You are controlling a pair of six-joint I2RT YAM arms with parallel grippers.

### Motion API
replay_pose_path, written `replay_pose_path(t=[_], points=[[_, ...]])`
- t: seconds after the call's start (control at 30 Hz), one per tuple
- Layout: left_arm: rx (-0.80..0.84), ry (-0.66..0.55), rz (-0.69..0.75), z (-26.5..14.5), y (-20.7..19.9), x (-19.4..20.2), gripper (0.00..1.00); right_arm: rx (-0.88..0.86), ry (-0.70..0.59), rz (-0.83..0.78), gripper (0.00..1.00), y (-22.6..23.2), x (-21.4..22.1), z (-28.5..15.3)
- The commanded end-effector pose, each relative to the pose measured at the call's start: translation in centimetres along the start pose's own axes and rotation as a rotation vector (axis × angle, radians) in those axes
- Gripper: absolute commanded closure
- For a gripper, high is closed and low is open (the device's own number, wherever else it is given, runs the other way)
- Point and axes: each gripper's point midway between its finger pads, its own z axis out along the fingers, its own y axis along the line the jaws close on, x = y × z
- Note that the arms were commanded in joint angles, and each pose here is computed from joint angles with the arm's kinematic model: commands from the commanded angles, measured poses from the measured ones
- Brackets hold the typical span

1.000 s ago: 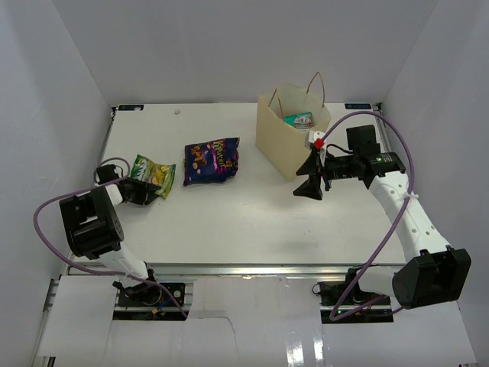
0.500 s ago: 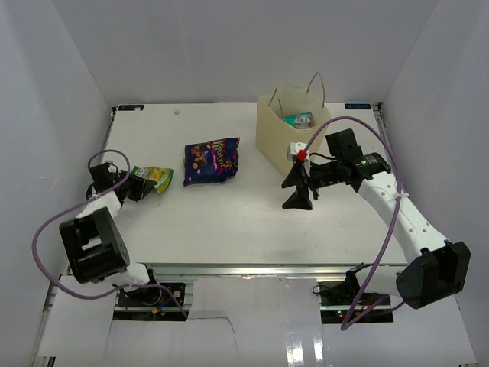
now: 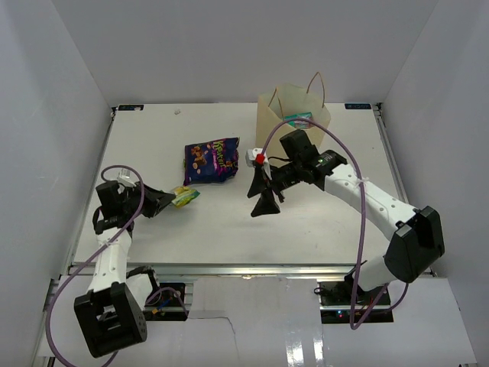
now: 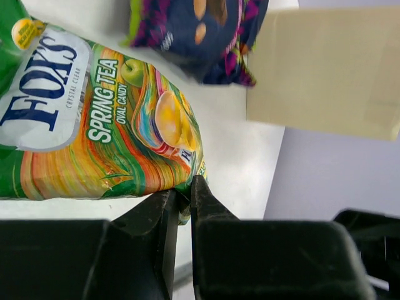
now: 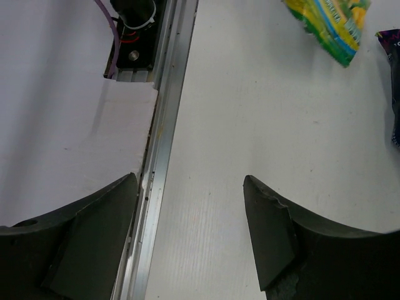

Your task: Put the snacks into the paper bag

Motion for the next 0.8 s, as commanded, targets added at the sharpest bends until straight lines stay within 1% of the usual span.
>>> replay_pose_path(t=[0.0,0.1,0.13,0.17,0.23,0.27,0.33,0.37,0.4,0.43,0.47,0.5,0.53,0.57,0.6,0.67,0.7,0.73,0.77], points=[[0.123,0.055,0.060,-1.2,-3.5,2.0,1.00,0.051,-0.044,-0.011,0.25,-2.3,-2.4,0.4],[0.172,0.086,0.120,-2.0,-5.1,3.4,1.00,0.082,-0.067,0.145,0.26,-4.0,-3.3,1.2],[0.181,0.097,0.132,-2.1,-5.3,3.7,1.00,0.097,-0.095,0.164,0.25,-4.7,-4.0,1.5],[0.196,0.120,0.144,-2.3,-5.6,4.4,1.00,0.125,-0.098,0.283,0.25,-5.2,-3.8,2.2],[0.207,0.138,0.146,-2.5,-5.8,5.1,1.00,0.140,-0.104,0.335,0.25,-5.7,-3.9,2.8],[0.216,0.154,0.145,-2.6,-6.1,5.6,1.00,0.125,-0.099,0.310,0.22,-5.3,-4.1,3.5],[0.231,0.168,0.140,-2.8,-6.7,5.9,1.00,0.122,-0.091,0.219,0.19,-5.1,-4.2,4.0],[0.240,0.182,0.140,-2.9,-7.0,6.2,1.00,0.104,-0.085,0.061,0.16,-4.6,-4.5,4.3],[0.245,0.189,0.136,-3.0,-7.3,6.3,1.00,0.077,-0.072,-0.030,0.14,-4.2,-4.1,4.4],[0.255,0.197,0.140,-3.1,-7.8,6.4,1.00,0.000,-0.070,-0.253,0.12,-2.9,-3.8,4.2],[0.256,0.200,0.138,-3.1,-7.9,6.4,1.00,-0.016,-0.078,-0.255,0.07,-2.4,-3.8,4.1],[0.263,0.212,0.135,-3.2,-8.2,6.5,1.00,-0.021,-0.058,-0.428,0.04,-2.4,-3.2,4.0],[0.260,0.220,0.117,-3.1,-8.3,6.5,1.00,-0.013,-0.033,-0.480,0.02,-2.4,-2.1,4.3],[0.267,0.231,0.117,-3.1,-8.7,6.7,1.00,0.031,0.009,-0.554,0.02,-2.8,-1.8,4.4],[0.270,0.240,0.110,-3.1,-8.9,6.8,1.00,0.060,0.022,-0.637,0.02,-3.3,-2.1,4.6],[0.268,0.262,0.092,-3.0,-9.1,7.0,1.00,0.116,0.051,-0.669,0.02,-3.8,-1.7,5.2],[0.273,0.267,0.090,-3.0,-9.5,7.0,1.00,0.167,0.019,-0.678,0.03,-4.5,-2.9,5.5],[0.274,0.275,0.084,-3.0,-9.6,7.1,1.00,0.169,0.021,-0.688,0.04,-4.1,-2.6,6.3],[0.270,0.286,0.067,-2.9,-9.6,7.2,1.00,0.227,0.037,-0.690,0.03,-4.9,-2.7,6.4]])
